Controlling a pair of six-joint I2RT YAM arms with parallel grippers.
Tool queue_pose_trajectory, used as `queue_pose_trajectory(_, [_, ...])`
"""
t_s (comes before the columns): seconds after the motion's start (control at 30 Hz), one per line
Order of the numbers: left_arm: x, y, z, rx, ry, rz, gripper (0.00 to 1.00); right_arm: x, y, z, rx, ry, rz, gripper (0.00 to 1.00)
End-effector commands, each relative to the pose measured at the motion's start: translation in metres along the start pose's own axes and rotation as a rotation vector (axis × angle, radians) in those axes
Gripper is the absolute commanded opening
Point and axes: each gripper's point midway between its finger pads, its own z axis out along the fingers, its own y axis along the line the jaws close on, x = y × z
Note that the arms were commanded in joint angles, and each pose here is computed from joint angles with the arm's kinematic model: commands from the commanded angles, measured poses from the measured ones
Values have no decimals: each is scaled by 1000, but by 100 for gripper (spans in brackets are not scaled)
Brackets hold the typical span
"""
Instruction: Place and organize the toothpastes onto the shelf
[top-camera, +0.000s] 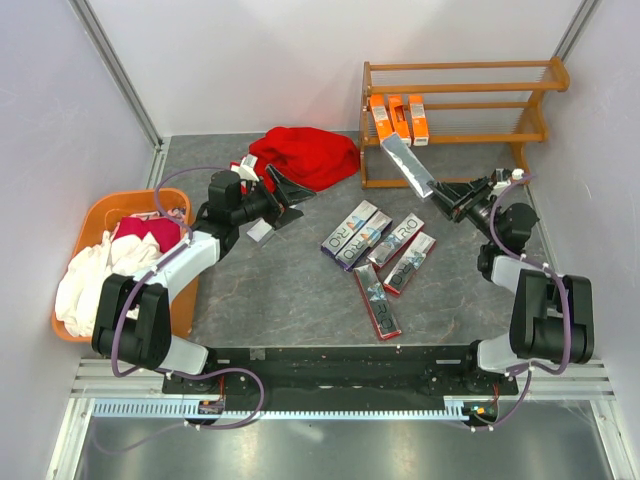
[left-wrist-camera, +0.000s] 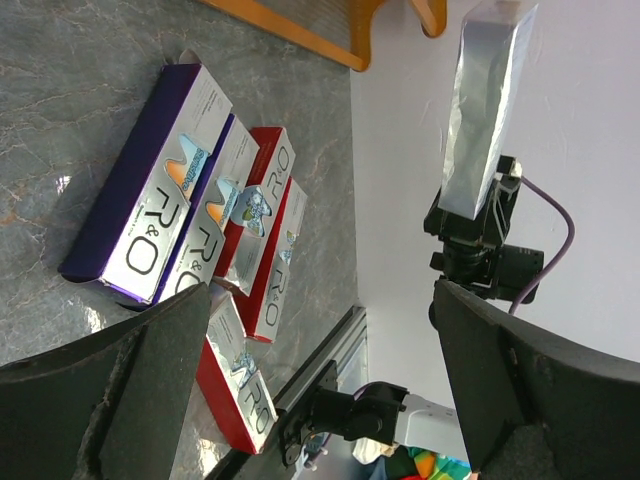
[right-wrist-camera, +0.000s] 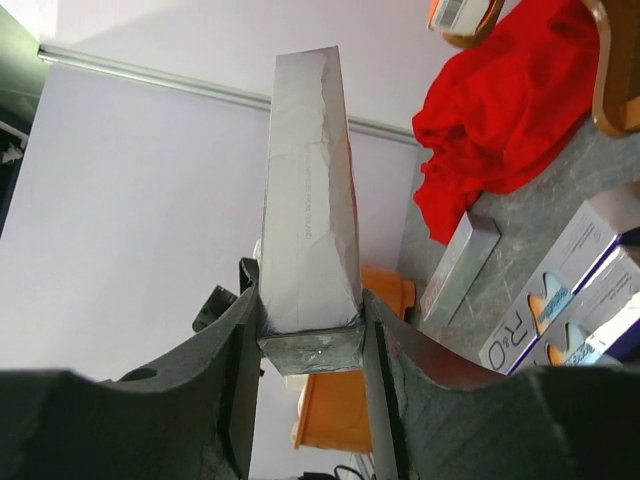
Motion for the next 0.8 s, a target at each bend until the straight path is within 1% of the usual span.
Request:
queue_pose_trajectory(0.0, [-7, -17, 0, 45, -1, 70, 100, -30, 32, 11, -109, -58, -100, 26])
queue_pose_trajectory(0.23, [-5, -17, -2, 47, 2, 71, 100, -64, 8, 26, -52, -116, -64, 25])
queue_pose_trajectory(0.3, [-5, -18, -2, 47, 0, 72, 100, -71, 11, 31, -66, -122, -63, 25])
queue_pose_trajectory(0.33, [-5, -17, -2, 46, 4, 72, 100, -74, 6, 34, -58, -124, -39, 25])
queue_pose_trajectory(0.43, [-6, -18, -2, 49, 4, 74, 100, -84, 4, 40, -58, -137, -35, 24])
queue_pose_trajectory(0.77, [-4, -19, -3, 53, 5, 76, 100, -127, -11, 58, -35, -246, 7, 24])
